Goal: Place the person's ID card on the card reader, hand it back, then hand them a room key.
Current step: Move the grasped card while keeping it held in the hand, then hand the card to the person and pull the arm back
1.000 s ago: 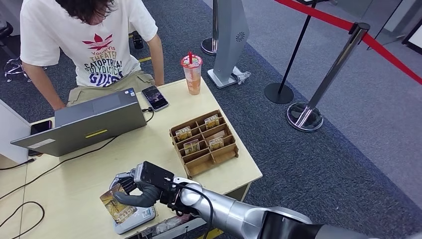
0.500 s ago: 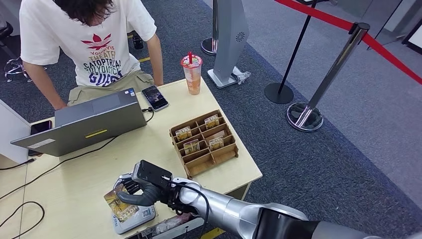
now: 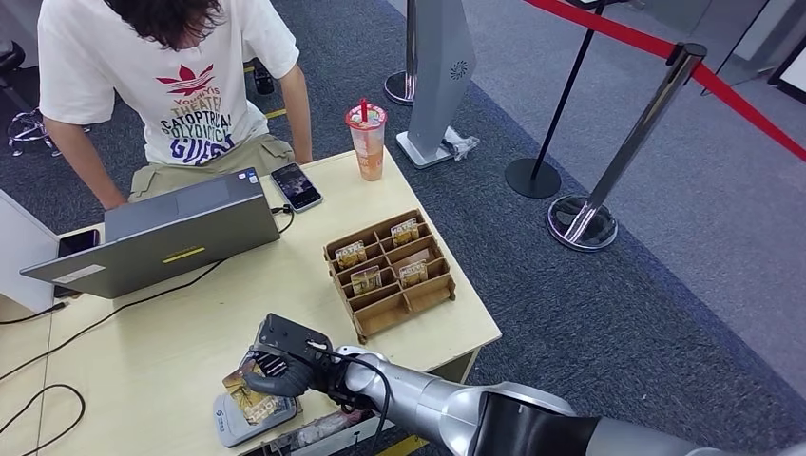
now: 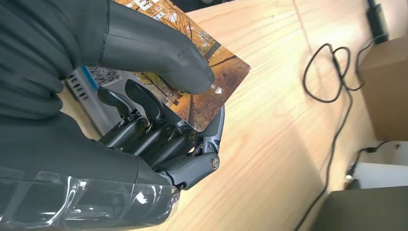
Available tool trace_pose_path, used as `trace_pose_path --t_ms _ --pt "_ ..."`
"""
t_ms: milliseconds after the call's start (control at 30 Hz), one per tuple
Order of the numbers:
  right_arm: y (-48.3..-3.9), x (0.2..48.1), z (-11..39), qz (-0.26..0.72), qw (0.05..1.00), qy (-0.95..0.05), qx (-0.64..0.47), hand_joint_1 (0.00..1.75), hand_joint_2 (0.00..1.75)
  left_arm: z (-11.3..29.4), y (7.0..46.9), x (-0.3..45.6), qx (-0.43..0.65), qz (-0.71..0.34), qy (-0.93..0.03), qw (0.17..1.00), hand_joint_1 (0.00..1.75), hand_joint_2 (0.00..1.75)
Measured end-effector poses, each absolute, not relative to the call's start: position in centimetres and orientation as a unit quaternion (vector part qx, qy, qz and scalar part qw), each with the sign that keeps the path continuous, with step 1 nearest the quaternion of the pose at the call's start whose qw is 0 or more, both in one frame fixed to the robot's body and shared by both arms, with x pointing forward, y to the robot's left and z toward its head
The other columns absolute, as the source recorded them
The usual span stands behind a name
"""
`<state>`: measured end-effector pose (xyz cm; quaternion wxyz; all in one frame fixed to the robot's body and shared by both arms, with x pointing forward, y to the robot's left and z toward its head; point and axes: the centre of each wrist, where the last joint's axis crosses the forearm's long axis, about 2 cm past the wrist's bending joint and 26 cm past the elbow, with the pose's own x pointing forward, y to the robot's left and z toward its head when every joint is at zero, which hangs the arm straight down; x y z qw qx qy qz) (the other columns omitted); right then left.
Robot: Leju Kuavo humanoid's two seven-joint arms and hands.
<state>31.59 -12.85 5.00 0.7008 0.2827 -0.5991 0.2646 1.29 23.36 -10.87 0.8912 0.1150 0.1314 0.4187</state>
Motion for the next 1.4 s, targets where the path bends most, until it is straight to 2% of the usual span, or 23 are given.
trace_pose_path --t_ms 1400 --pt "-15.4 31.9 3.5 0.205 0.738 -0.589 0.256 1.75 1.75 -11.0 23.9 0.4 0.122 0.395 0.121 0.902 0.00 0.00"
